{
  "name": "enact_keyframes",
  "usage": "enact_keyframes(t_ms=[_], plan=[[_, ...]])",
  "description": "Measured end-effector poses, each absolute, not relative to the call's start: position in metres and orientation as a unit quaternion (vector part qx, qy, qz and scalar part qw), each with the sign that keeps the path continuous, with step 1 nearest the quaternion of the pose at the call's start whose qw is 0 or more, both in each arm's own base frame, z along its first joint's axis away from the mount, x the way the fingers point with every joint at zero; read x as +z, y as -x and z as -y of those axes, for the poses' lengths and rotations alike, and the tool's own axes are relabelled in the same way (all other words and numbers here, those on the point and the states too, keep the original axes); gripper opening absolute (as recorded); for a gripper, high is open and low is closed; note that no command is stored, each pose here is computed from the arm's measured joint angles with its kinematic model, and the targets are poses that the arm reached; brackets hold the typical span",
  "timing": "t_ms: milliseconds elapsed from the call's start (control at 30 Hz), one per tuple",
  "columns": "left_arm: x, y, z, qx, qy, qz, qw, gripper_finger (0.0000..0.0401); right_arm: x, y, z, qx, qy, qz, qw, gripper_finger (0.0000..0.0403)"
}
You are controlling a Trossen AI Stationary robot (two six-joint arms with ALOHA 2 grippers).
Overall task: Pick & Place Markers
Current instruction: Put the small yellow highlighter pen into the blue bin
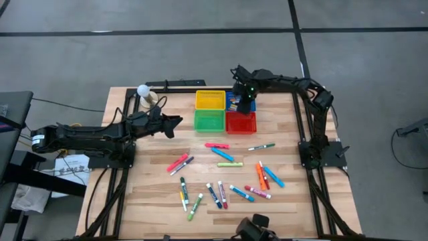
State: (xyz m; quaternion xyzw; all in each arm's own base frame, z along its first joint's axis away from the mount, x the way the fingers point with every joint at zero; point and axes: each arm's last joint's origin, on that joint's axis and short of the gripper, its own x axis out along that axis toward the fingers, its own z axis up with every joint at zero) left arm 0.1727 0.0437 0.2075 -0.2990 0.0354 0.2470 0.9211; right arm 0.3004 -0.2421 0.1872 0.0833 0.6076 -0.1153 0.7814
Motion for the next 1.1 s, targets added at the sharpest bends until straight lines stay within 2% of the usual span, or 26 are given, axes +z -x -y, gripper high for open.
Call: enact_keyframes(t_ms=[133, 267, 600, 833, 1100], plan=[[0.208, -0.173, -0.043, 0.237, 0.301, -0.039, 0.923, 0.0104, 0.213, -0.306, 0.236, -0.105, -0.092, -0.617, 0.775, 0.008], [0.207, -0.173, -0.042, 0.223, 0.303, -0.043, 0.925, 0.0104, 0.243, -0.315, 0.22, -0.093, -0.081, -0.598, 0.792, 0.0079], [0.207, -0.175, -0.038, 0.149, 0.298, -0.07, 0.94, 0.0104, 0.308, -0.312, 0.147, -0.097, -0.088, -0.555, 0.821, 0.0079], [0.207, -0.175, -0.036, 0.11, 0.298, -0.082, 0.945, 0.0104, 0.341, -0.3, 0.095, -0.074, -0.089, -0.535, 0.837, 0.0079], [0.208, -0.176, -0.029, 0.01, 0.319, -0.11, 0.941, 0.0104, 0.367, -0.284, 0.049, -0.028, -0.062, -0.495, 0.866, 0.0079]])
